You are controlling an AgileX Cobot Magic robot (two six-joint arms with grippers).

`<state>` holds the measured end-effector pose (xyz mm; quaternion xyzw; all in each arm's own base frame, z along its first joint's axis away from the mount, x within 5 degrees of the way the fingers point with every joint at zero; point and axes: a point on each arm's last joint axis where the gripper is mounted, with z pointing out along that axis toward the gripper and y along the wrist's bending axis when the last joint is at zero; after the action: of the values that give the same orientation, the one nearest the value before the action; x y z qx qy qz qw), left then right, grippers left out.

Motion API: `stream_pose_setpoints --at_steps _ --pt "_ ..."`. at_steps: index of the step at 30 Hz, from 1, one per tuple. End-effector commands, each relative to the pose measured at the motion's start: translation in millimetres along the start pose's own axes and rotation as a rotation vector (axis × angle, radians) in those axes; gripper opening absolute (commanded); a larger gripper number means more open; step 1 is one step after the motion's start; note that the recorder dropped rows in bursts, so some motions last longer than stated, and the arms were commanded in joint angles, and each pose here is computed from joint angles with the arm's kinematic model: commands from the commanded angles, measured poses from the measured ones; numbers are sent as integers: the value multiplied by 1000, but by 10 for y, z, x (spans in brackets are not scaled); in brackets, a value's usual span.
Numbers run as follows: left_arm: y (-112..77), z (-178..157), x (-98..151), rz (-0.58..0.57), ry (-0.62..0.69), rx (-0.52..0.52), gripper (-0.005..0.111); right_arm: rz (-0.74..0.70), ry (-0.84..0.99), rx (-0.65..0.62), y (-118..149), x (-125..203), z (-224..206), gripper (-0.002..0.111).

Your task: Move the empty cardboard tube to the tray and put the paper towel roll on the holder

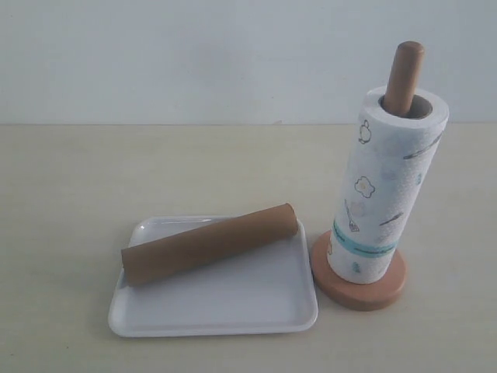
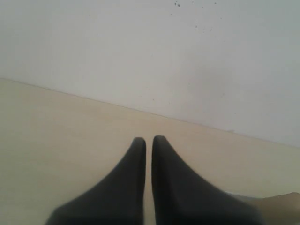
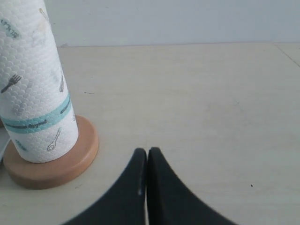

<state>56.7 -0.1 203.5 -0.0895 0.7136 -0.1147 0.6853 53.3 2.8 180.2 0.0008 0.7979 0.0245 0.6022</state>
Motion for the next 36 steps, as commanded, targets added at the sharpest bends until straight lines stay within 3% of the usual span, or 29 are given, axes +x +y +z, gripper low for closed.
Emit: stream_pose_setpoints --at_steps 1,7,13,16,19,22,28,32,36 --pt "-4 -1 5 -36 -8 8 4 -7 -8 0 0 -8 -4 0" --pt "-46 -4 -37 -34 -54 55 4 -7 -8 0 0 -8 -4 0" --pt "-54 -3 13 330 -11 62 4 -7 -8 0 0 -8 -4 0" --pt "-75 -5 44 388 17 91 4 -7 -8 0 0 -8 -4 0" --pt "-72 -8 99 350 79 98 4 -7 -8 0 0 -8 -4 0" --pt "-55 -22 200 226 199 87 4 -7 -8 0 0 -8 -4 0" --pt "-54 -22 199 226 197 85 4 -7 -8 0 0 -8 -4 0" --pt "-53 -22 199 82 202 70 4 -7 -8 0 0 -8 -4 0" --pt "-53 -22 199 103 202 72 4 -7 -8 0 0 -8 -4 0"
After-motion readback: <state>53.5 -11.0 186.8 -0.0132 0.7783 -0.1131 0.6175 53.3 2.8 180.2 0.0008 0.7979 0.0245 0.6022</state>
